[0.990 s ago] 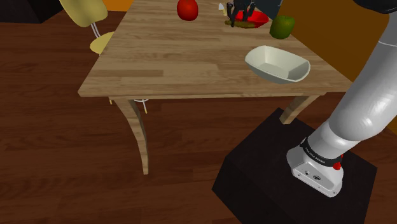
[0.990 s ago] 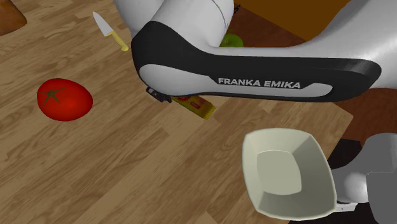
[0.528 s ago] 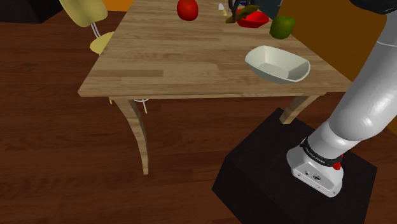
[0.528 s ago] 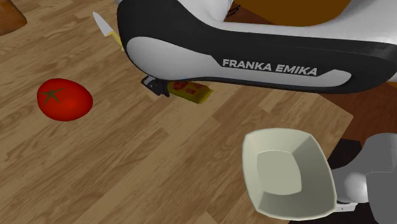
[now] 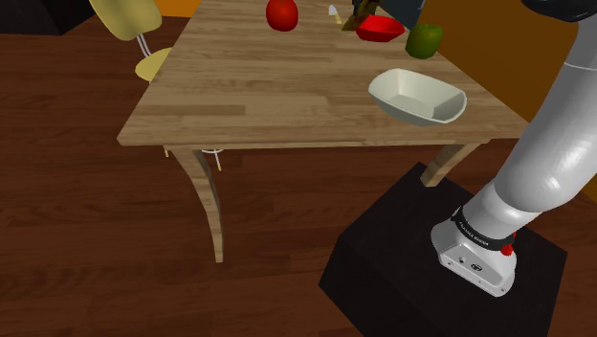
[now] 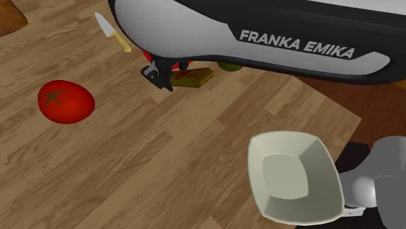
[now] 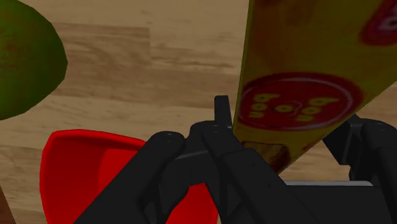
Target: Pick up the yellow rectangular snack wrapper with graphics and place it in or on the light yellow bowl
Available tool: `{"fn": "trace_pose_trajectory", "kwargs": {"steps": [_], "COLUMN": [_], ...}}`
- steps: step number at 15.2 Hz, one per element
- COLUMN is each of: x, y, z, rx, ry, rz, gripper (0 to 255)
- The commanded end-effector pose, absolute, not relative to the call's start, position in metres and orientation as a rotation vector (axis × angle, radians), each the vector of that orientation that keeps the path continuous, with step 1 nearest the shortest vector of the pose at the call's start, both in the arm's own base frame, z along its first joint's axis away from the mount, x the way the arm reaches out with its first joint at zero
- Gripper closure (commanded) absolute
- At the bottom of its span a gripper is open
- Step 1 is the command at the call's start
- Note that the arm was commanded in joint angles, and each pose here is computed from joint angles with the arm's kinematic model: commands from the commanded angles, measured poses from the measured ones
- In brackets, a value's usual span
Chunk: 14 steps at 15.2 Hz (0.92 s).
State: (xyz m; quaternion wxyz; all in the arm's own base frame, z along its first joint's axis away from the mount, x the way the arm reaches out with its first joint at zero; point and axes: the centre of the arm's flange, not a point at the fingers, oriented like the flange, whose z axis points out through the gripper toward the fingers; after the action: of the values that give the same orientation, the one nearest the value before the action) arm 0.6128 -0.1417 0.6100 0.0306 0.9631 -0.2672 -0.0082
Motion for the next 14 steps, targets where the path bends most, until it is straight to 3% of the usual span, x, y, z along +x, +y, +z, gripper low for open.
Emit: {"fn": "trace_pose_trajectory", "kwargs": {"steps": [1, 14], "x": [0.595, 0.445], "y": [-0.131, -0.048], "z": [0.613, 0.614], "rx": [2.967, 2.967], "ry": [-0.824, -0.824], "rz": [-0.023, -0.023], "gripper": [255, 255]}}
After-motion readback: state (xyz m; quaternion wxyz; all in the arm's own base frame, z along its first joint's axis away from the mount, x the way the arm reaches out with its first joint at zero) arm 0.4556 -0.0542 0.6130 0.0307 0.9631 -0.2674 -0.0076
